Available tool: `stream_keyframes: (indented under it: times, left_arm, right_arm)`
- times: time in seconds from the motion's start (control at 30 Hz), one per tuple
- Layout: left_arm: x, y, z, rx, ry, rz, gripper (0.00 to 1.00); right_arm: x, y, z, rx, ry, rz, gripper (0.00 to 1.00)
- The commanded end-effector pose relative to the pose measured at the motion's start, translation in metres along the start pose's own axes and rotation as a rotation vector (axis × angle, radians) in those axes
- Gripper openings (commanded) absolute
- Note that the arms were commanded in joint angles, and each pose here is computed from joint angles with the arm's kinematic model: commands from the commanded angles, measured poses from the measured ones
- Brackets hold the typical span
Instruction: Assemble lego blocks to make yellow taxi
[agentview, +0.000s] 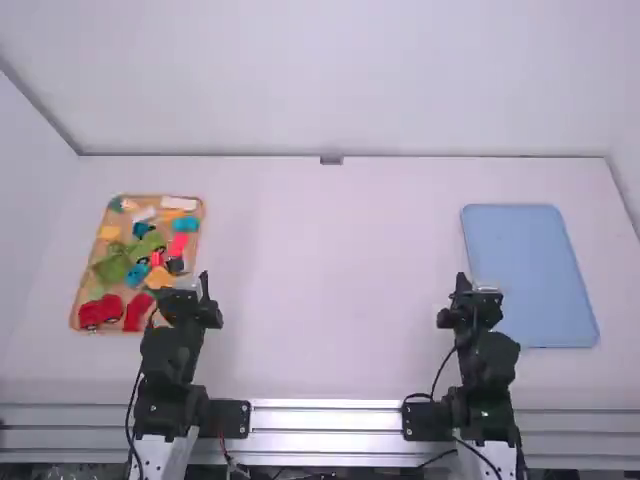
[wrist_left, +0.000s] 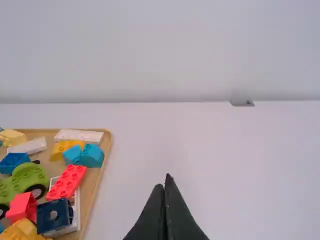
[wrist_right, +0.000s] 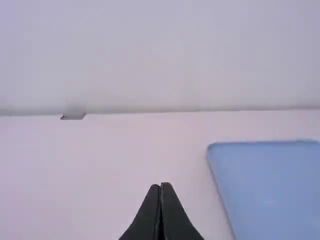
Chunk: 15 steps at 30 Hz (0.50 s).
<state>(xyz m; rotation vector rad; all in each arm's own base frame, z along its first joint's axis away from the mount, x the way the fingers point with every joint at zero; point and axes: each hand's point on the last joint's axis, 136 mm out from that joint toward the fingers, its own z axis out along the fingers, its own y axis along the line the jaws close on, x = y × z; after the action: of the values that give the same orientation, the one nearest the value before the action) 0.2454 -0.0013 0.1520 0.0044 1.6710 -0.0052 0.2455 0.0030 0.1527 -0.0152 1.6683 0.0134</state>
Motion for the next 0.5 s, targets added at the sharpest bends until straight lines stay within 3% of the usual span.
stream_keyframes:
  times: [0.0, 0.47]
  left_arm:
    - [0.000, 0.000, 0.000, 0.000, 0.000, -0.001, 0.00]
    - [-0.017, 0.004, -0.001, -0.024, 0.014, -0.003, 0.09]
  right_arm:
    - [0.000, 0.000, 0.000, 0.001, 0.000, -0.002, 0.00]
    - [-0.024, 0.014, 0.000, -0.077, 0.007, -0.044, 0.09]
